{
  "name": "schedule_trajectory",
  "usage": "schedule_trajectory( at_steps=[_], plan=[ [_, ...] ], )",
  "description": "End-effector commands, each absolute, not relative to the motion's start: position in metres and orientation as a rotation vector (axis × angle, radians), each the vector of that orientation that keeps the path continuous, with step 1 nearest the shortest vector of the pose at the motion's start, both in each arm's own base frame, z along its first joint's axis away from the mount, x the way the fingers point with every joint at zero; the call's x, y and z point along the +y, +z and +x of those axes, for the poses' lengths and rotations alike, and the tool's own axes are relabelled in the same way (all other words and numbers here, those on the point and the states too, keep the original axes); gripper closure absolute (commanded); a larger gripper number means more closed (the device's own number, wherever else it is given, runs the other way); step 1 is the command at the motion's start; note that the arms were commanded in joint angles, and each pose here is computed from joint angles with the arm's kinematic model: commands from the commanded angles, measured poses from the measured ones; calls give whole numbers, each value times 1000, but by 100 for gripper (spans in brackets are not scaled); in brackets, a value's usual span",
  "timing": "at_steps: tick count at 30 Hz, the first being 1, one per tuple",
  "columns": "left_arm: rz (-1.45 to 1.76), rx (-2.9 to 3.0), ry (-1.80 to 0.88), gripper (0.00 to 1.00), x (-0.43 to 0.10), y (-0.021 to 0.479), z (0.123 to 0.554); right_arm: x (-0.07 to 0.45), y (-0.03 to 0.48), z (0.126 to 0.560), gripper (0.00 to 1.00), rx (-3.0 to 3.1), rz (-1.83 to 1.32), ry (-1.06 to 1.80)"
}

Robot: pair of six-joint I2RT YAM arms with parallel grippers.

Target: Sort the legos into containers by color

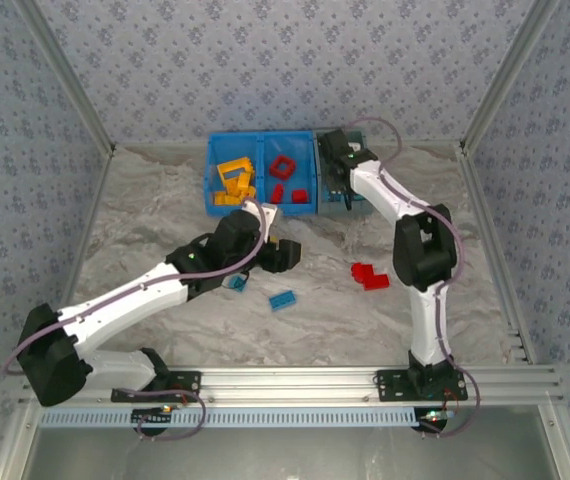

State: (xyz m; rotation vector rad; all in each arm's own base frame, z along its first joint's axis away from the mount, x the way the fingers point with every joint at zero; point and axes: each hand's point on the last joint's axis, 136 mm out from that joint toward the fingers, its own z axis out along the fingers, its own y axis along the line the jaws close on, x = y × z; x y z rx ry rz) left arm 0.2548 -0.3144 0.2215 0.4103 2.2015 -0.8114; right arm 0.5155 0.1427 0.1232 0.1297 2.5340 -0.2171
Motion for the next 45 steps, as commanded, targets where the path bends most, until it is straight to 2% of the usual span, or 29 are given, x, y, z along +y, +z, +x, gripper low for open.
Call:
schedule_trajectory(
  at_steps=[1, 7, 10, 13, 18, 22, 25, 36, 41, 45],
  plan=[
    [411, 2102, -847, 29, -332, 246, 264, 129, 131, 529, 78, 2532, 78, -324],
    [451, 2114, -848, 29, -353, 238, 266, 124, 104, 550, 75, 2579, 84, -365],
    [501, 2124, -830, 29, -364, 234, 265, 129, 105, 552, 61, 2576, 62, -362],
    [554, 2142, -824, 30, -373, 227, 264, 136, 130, 547, 48, 2548, 80, -308],
    [594, 2218, -819, 29, -388, 207, 266, 142, 211, 526, 43, 2426, 130, -198],
    [571, 2309, -795, 30, -401, 189, 268, 130, 272, 488, 43, 2332, 174, -148],
    [522, 2402, -758, 30, -414, 171, 267, 111, 295, 446, 43, 2298, 223, -117],
    [136, 2745, -724, 30, -468, 101, 265, 52, 265, 273, 39, 2327, 356, 45],
    [147, 2786, -695, 31, -483, 82, 266, 37, 249, 235, 39, 2364, 381, 42],
    [138, 2821, -673, 34, -486, 67, 266, 34, 245, 227, 39, 2368, 391, 46]
  ],
)
